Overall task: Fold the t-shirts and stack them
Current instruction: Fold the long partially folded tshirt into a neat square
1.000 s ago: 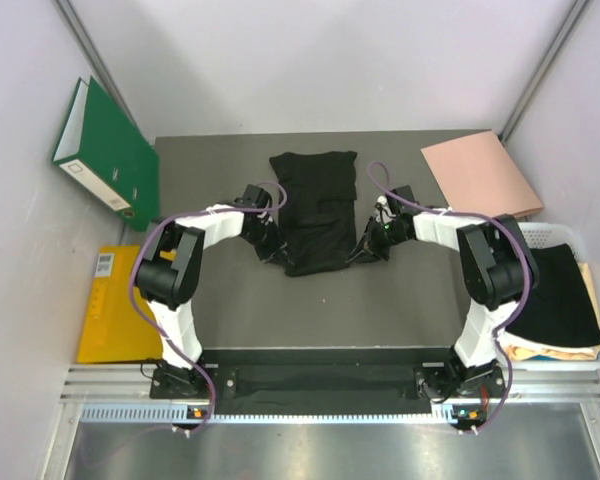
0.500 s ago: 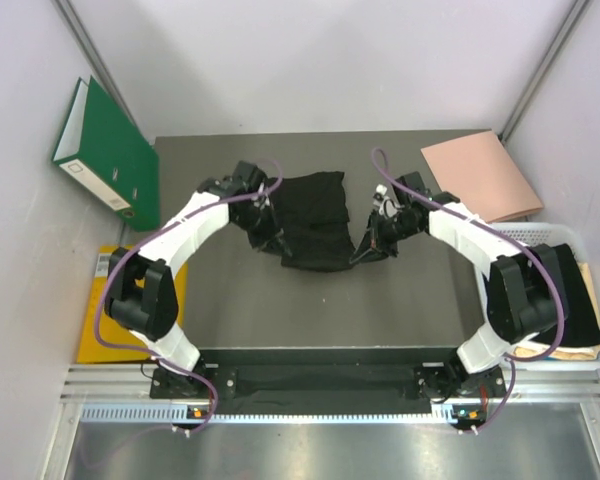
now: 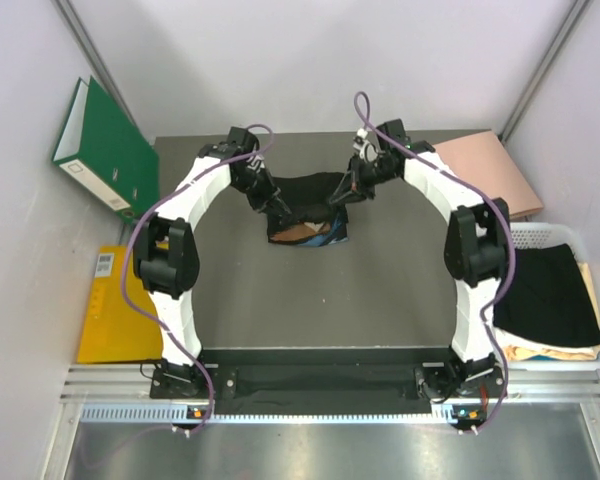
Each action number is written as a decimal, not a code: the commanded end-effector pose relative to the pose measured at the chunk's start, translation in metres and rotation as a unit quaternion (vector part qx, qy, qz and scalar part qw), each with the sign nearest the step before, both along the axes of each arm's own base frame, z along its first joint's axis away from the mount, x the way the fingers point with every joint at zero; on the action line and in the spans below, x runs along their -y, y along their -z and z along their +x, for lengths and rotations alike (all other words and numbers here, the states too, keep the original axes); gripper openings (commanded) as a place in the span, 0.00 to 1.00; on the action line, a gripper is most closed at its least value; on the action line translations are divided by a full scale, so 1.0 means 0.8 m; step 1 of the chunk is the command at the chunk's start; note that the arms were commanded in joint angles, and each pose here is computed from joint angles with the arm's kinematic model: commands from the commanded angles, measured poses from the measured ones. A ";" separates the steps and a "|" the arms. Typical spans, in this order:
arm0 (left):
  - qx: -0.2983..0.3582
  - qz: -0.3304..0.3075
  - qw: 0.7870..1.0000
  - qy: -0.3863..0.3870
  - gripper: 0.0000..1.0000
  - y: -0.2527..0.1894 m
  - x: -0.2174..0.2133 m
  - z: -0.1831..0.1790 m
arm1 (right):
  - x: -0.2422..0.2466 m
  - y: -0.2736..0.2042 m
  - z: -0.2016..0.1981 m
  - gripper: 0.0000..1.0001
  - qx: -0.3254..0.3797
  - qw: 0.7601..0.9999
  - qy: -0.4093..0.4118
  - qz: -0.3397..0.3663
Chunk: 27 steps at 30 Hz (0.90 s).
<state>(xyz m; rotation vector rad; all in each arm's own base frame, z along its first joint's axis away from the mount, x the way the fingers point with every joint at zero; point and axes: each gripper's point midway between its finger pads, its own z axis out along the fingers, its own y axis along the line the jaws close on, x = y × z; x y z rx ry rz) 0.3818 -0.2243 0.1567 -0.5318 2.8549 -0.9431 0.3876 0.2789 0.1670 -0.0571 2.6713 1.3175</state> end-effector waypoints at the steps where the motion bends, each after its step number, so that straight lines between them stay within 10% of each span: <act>1: 0.043 -0.047 0.998 -0.012 0.00 -0.023 -0.011 0.042 | -0.011 -0.031 0.067 0.02 0.065 0.997 0.015 0.039; 14: 0.055 -0.132 0.988 -0.057 0.02 -0.005 -0.028 0.132 | -0.028 -0.024 0.180 0.06 0.126 0.982 0.074 0.118; 16: 0.053 -0.132 0.988 -0.062 0.33 0.002 -0.030 0.142 | -0.026 -0.023 0.202 0.30 0.160 0.977 0.094 0.103; 17: 0.054 -0.132 0.987 -0.070 0.72 0.009 -0.034 0.149 | -0.022 -0.018 0.210 0.43 0.172 0.975 0.105 0.090; 20: 0.077 -0.124 0.986 -0.081 0.98 0.005 -0.044 0.160 | -0.003 -0.028 0.234 0.66 0.237 0.959 0.151 0.044; 27: 0.154 -0.087 0.981 -0.080 0.99 -0.036 -0.063 0.151 | 0.026 -0.069 0.212 0.76 0.287 0.943 0.168 0.010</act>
